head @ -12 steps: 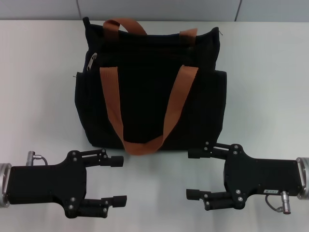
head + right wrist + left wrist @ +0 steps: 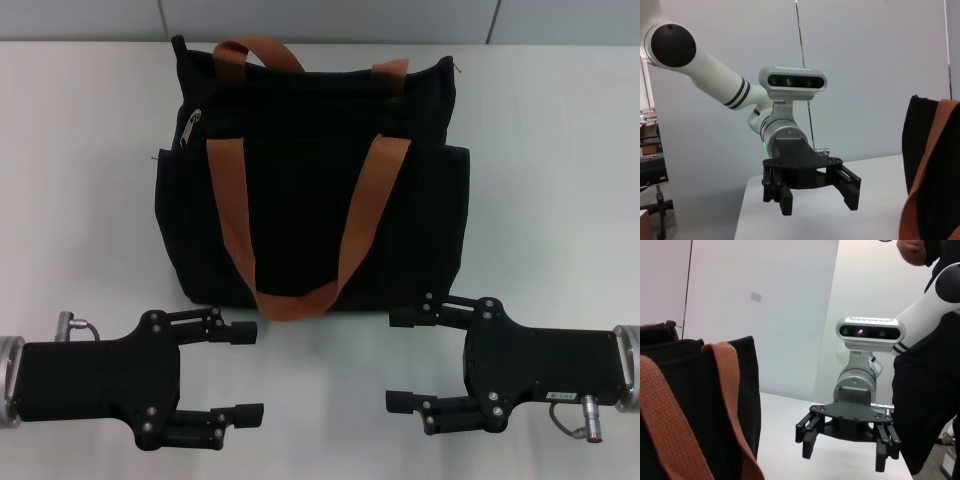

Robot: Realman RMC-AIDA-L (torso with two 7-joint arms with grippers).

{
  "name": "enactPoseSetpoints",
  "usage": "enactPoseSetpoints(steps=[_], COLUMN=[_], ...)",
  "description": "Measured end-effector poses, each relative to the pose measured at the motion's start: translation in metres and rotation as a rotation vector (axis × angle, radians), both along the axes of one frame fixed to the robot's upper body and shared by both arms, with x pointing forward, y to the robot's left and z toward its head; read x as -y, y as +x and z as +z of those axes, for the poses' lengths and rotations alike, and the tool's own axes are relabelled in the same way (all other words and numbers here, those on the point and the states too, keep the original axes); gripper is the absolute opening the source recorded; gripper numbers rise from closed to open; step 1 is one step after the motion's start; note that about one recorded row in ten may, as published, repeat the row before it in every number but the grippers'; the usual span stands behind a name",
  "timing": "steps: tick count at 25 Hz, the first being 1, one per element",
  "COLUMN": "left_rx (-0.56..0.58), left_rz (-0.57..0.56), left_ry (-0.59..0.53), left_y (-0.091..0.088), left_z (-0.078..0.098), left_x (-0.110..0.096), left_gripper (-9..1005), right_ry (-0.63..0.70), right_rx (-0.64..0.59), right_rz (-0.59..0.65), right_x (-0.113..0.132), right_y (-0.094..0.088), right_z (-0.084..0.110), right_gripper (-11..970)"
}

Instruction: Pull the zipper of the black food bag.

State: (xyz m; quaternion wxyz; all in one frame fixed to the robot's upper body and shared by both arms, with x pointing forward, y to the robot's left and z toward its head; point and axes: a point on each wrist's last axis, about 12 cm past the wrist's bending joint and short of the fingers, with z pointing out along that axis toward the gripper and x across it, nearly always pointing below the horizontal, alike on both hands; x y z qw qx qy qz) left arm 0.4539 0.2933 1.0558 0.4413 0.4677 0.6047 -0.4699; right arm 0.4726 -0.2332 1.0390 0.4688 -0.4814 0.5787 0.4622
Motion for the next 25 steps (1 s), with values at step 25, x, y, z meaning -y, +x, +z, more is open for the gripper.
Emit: enactPoseSetpoints(steps=[25], left_rx=[0.256], left_rz=[0.446], left_ry=[-0.131], left_y=[0.073], left_z=[0.072], left_x=[-0.061], left_gripper=[782], right_ry=[-0.001], right_rx=[-0.004], right_rz=[-0.005], right_x=[0.002], right_y=[-0.002], right_z=[-0.001], right_gripper=[794])
